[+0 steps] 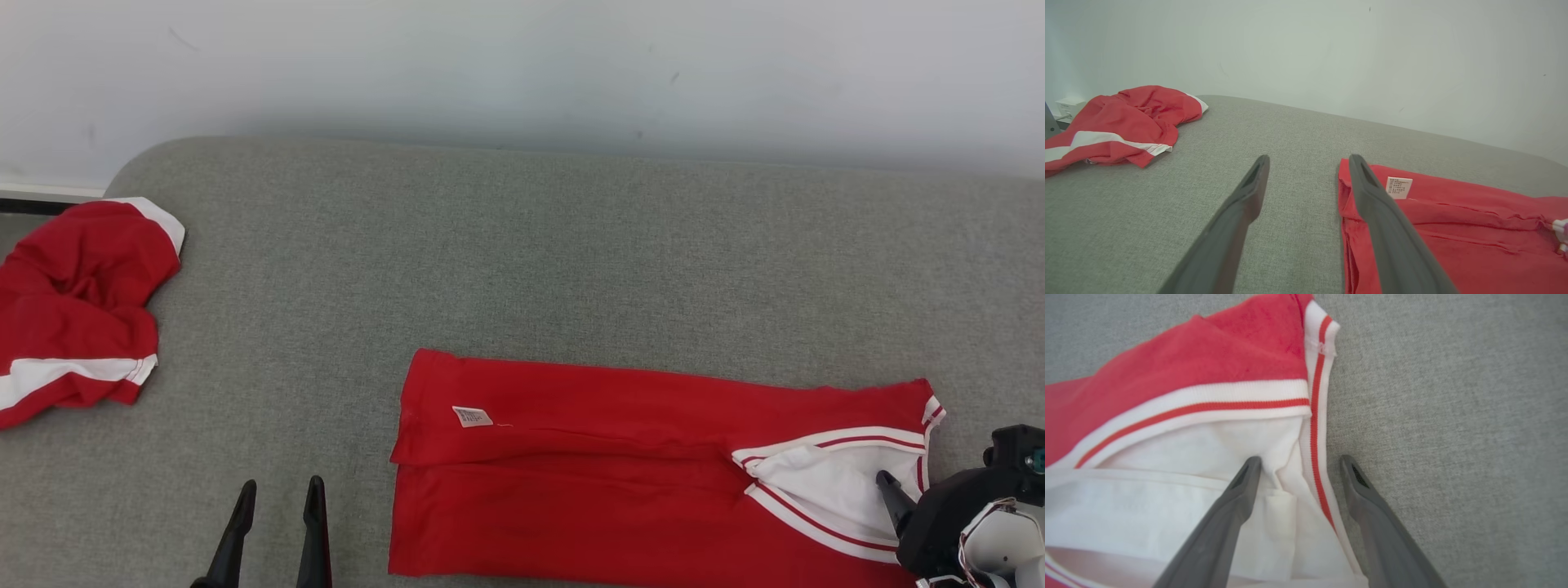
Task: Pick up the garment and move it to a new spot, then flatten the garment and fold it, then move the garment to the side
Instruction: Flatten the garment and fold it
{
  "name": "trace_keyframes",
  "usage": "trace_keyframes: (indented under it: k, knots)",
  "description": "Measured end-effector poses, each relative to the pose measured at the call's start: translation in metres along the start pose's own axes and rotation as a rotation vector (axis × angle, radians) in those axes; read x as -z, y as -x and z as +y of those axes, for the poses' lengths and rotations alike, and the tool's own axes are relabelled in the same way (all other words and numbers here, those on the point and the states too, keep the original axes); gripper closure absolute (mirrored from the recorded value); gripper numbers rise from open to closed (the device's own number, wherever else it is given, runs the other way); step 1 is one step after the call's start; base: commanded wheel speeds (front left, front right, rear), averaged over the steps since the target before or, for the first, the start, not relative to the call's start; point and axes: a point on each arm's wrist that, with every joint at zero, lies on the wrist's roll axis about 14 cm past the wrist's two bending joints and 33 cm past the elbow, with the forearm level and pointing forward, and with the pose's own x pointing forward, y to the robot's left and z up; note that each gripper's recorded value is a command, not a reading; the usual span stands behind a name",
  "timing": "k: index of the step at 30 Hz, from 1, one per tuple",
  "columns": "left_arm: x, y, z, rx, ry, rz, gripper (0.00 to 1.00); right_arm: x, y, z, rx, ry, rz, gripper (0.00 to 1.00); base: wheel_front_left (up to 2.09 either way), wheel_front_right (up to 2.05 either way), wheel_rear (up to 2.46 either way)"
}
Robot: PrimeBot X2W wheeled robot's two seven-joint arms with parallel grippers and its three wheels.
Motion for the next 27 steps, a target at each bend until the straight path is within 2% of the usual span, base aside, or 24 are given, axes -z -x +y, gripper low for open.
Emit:
trace_keyframes:
  k: [5, 6, 7, 8, 12, 16, 27]
  knots:
    - [0.004, 0.001, 0.005, -0.015, -0.001, 0.014, 0.00, 0.006, -0.010, 0.007, -0.008, -0.001, 0.043, 0.00, 0.00, 0.00, 0.00]
    - [0.004, 0.001, 0.005, -0.017, -0.001, 0.015, 0.00, 0.007, -0.011, 0.008, -0.009, -0.001, 0.046, 0.50, 0.00, 0.00, 0.00]
    - [0.004, 0.001, 0.006, -0.019, -0.001, 0.015, 0.00, 0.007, -0.011, 0.008, -0.009, -0.001, 0.047, 0.68, 0.00, 0.00, 0.00]
    - [0.004, 0.000, 0.006, -0.020, -0.001, 0.013, 0.00, 0.007, -0.011, 0.009, -0.011, -0.001, 0.047, 1.00, 0.00, 0.00, 0.00]
    - [0.002, -0.001, 0.007, -0.020, -0.002, 0.007, 0.00, 0.006, -0.010, 0.014, -0.021, 0.005, 0.039, 1.00, 0.00, 0.00, 0.00]
    - [0.002, -0.003, 0.003, -0.008, 0.003, 0.004, 0.00, -0.003, -0.006, 0.005, 0.002, 0.008, 0.006, 1.00, 0.00, 0.00, 0.00]
    - [0.000, -0.001, -0.008, 0.023, 0.030, -0.006, 0.00, -0.040, 0.032, -0.068, 0.184, 0.029, -0.102, 1.00, 0.00, 0.00, 0.00]
